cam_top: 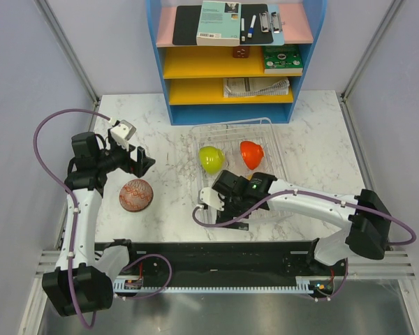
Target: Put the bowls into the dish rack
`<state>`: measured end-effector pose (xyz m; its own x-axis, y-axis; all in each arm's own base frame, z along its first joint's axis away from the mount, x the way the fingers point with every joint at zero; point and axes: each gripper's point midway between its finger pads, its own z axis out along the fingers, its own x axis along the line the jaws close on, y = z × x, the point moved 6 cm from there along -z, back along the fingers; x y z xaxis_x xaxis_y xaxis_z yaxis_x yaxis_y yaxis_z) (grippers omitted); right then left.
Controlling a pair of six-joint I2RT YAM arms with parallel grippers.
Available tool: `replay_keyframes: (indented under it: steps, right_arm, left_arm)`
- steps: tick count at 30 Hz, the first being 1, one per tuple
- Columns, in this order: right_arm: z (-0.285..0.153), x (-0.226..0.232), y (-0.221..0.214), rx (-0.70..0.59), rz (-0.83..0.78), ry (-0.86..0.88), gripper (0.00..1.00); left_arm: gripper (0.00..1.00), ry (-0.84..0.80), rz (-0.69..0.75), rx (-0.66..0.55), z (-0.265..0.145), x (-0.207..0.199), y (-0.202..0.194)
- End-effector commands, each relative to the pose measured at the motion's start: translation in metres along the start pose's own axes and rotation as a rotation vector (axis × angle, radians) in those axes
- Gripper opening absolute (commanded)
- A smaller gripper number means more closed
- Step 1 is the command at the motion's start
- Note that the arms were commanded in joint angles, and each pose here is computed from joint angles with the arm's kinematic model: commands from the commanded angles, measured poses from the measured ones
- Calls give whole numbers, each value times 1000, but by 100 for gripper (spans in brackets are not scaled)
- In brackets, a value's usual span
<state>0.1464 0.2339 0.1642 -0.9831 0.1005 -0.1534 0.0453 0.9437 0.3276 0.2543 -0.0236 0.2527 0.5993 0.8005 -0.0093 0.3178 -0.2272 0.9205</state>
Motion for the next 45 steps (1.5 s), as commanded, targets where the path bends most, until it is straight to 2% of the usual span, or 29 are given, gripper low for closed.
replay_keyframes:
  steps: [1, 23, 45]
  right_arm:
    - [12, -21, 12, -24, -24, -145, 98]
    - [23, -77, 47, -49, -25, -300, 98]
    - [12, -102, 32, 12, -33, -377, 98]
  left_arm:
    - [100, 8, 17, -17, -2, 3, 9]
    - [100, 1, 18, -16, -1, 2, 4]
    - [100, 4, 21, -21, -2, 1, 5]
